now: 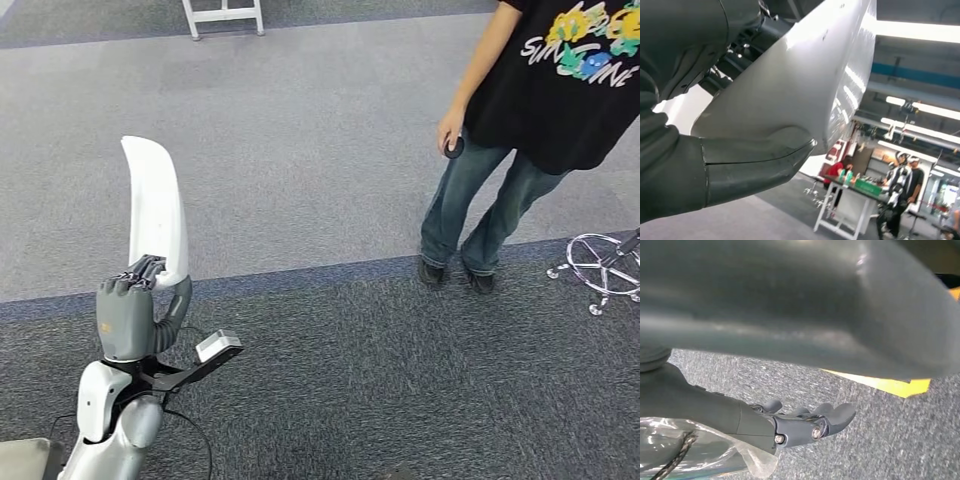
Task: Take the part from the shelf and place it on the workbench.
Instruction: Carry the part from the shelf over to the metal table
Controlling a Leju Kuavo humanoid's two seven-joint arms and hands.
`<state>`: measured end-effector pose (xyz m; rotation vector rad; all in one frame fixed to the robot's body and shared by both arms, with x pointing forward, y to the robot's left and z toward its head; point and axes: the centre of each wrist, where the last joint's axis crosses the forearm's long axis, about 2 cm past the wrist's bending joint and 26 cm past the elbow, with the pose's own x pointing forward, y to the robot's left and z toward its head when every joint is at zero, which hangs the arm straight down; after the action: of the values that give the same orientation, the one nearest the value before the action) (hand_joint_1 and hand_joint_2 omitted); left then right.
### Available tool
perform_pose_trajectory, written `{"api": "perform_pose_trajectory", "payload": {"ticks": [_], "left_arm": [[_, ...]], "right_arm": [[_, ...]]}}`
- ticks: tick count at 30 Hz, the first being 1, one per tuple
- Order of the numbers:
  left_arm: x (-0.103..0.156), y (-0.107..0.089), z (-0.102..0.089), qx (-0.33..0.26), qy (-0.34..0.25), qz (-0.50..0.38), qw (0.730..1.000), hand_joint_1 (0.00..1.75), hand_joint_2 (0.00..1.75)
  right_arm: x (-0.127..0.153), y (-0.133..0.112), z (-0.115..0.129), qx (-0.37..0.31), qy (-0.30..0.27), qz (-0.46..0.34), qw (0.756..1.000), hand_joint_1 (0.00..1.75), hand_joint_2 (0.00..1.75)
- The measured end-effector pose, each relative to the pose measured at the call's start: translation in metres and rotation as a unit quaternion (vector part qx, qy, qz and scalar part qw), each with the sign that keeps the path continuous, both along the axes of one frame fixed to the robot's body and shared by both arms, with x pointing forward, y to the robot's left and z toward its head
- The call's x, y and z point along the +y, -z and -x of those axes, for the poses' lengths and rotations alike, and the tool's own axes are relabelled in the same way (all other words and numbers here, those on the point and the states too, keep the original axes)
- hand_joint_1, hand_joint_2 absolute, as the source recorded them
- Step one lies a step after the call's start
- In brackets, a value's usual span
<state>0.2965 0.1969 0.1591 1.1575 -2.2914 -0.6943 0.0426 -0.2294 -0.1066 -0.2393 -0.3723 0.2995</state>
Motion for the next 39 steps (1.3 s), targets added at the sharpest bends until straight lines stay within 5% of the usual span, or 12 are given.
{"api": "perform_pose_trajectory", "payload": {"ticks": [39], "left_arm": [[0.0013, 0.0021, 0.0002, 0.005, -0.001, -0.003, 1.000, 1.75, 1.75]], "right_arm": [[0.0017, -0.0005, -0.0029, 0.000, 0.000, -0.004, 1.000, 0.00, 0.00]]}}
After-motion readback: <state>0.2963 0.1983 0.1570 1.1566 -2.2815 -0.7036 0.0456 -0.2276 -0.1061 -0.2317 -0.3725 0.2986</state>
